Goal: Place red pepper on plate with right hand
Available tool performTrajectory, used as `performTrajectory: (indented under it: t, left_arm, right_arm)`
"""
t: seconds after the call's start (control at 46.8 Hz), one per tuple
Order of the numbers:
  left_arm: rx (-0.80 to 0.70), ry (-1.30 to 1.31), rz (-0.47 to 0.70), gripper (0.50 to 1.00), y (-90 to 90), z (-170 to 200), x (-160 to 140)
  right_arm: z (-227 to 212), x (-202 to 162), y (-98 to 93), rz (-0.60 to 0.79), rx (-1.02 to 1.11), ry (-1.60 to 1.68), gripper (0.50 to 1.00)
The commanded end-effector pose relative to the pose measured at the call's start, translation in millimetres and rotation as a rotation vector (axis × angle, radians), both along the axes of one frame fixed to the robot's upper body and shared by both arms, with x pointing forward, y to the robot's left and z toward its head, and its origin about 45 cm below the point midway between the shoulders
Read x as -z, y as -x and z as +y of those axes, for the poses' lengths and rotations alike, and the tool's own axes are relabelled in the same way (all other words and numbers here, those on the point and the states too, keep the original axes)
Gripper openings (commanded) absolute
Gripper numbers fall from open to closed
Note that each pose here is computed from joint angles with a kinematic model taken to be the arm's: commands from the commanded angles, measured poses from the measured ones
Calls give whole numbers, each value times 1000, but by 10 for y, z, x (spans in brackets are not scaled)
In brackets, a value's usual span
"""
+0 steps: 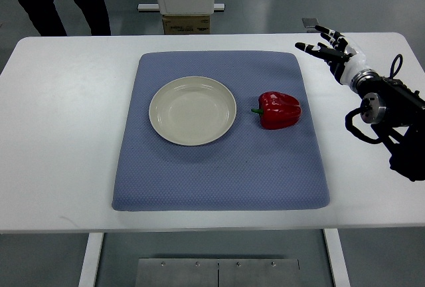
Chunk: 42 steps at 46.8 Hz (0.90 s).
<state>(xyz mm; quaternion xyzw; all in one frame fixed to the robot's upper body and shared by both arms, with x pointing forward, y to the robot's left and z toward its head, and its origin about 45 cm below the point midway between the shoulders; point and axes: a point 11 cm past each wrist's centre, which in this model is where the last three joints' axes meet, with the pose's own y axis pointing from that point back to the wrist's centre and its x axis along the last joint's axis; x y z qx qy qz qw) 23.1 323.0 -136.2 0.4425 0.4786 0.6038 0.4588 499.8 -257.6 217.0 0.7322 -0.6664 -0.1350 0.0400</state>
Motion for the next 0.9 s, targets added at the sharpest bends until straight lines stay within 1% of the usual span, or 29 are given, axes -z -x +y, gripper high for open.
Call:
performTrajectory:
  t: [0.0,0.876]
  left_arm:
    - [0,0,0,1000,1,1,0]
    - [-4,0,4,1000,27,2,2]
  right_arm:
    - [13,0,1,0,-3,-2,1000]
    - [136,-20,10,-12,-83,-33,1000]
